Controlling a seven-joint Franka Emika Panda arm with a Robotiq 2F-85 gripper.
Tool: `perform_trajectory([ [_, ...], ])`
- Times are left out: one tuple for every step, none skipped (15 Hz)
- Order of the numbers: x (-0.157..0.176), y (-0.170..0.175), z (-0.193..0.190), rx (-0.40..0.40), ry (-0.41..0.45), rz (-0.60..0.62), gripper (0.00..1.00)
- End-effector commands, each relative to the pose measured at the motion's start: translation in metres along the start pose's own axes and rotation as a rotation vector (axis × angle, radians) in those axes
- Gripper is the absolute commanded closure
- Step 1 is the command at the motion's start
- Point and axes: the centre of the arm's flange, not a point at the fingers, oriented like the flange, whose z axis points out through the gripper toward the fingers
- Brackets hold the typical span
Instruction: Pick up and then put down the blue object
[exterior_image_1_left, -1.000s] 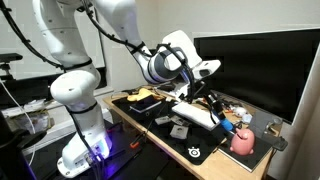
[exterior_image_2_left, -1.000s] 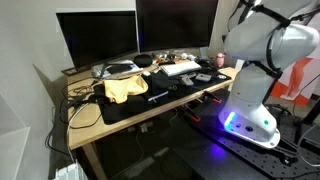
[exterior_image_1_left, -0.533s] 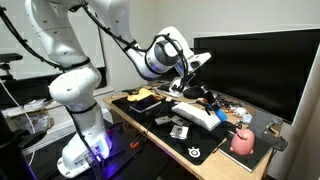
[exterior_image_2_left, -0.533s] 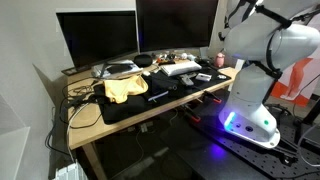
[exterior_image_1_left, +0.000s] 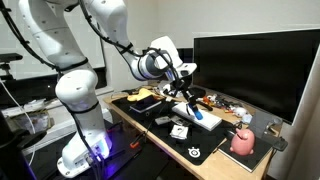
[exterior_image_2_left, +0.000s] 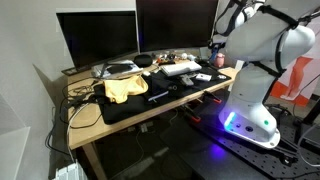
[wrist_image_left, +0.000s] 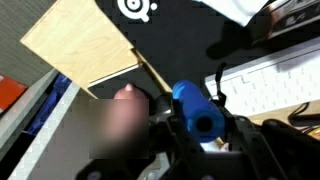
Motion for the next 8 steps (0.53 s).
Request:
perform_trajectory([
  [-0.005,-0.006,-0.029,0.131,-0.042,-0.098,0.91],
  [-0.003,-0.011,-0.031,0.163,-0.048,-0.116,0.91],
  [0.001,-0.014,-0.035,0.191,-0.052,-0.133,0.91],
  [0.004,-0.015,-0.041,0.219,-0.060,-0.152,0.91],
  [0.006,-0.017,-0.045,0.247,-0.072,-0.172,0.91],
  [0.006,-0.016,-0.052,0.270,-0.083,-0.187,0.91],
  [0.005,-0.013,-0.059,0.291,-0.092,-0.206,0.91],
  [0.006,-0.010,-0.066,0.311,-0.103,-0.225,0.91],
])
